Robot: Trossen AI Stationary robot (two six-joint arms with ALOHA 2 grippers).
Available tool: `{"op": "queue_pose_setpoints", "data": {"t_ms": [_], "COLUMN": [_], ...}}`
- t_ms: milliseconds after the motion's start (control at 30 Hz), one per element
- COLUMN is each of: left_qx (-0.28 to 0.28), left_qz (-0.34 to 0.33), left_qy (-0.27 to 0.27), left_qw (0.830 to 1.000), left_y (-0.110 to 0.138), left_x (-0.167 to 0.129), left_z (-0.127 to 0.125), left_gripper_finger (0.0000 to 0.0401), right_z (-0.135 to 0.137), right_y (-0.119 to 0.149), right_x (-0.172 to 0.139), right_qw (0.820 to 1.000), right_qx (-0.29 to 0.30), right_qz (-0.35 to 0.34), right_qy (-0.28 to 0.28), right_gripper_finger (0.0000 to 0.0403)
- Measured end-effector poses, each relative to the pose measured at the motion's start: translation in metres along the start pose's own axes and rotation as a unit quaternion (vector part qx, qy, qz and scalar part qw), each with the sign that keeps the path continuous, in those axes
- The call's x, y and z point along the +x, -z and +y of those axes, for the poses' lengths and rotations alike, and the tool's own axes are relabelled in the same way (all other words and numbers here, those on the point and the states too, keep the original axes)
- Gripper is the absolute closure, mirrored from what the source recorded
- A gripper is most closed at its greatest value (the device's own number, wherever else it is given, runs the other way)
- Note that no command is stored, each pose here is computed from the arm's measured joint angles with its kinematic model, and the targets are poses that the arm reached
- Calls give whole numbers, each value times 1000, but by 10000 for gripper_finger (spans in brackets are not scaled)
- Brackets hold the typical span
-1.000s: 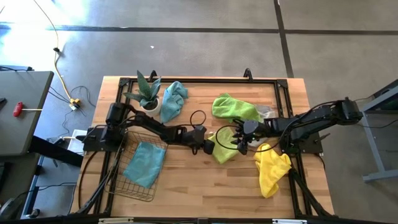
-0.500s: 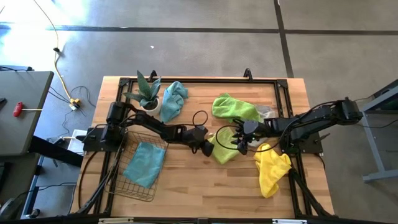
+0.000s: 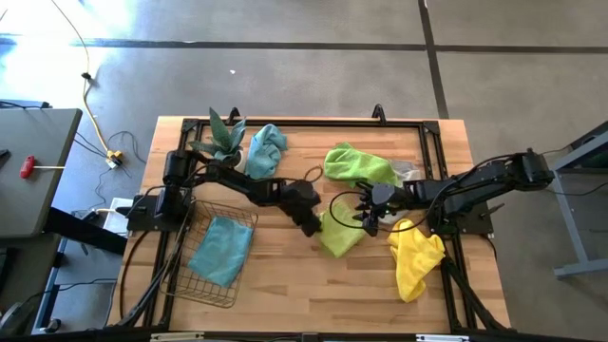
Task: Fold microfiber towels
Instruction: Put the light green microfiber towel into the wire basket
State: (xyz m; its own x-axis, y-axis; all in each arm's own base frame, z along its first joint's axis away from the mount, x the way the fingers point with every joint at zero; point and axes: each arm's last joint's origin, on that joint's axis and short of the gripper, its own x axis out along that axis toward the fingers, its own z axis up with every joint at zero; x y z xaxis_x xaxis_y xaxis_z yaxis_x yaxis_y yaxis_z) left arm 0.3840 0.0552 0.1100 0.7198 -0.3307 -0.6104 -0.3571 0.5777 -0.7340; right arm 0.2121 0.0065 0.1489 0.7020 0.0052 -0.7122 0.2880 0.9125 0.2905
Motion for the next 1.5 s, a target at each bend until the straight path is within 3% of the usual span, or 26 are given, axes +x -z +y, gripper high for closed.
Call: {"op": "queue_pose_setpoints", "data": {"t_ms": [267, 467, 1067, 1367, 1500], "left_qx": [-18, 4, 75, 28, -20], "left_qz": [88, 83, 105, 130, 92], "left_qy": [-57, -69, -69, -187, -256], "left_qw": [994, 994, 989, 973, 962], "left_y": [-6, -22, -38, -42, -31], "left_x": [-17, -27, -35, -57, -50], "left_z": [23, 27, 15, 3, -9], "left_gripper_finger": [400, 393, 257, 218, 199], "right_z": [0, 0, 0, 0, 0], "right_y": [0, 0, 0, 0, 0], "right_x": [0, 0, 0, 0, 0], "right_qw": [1000, 1000, 1000, 1000, 1000], "right_qx": [0, 0, 0, 0, 0], "right_qz": [0, 0, 0, -1, -1], "right_qy": [0, 0, 0, 0, 0], "right_gripper_finger": [242, 242, 242, 242, 242]}}
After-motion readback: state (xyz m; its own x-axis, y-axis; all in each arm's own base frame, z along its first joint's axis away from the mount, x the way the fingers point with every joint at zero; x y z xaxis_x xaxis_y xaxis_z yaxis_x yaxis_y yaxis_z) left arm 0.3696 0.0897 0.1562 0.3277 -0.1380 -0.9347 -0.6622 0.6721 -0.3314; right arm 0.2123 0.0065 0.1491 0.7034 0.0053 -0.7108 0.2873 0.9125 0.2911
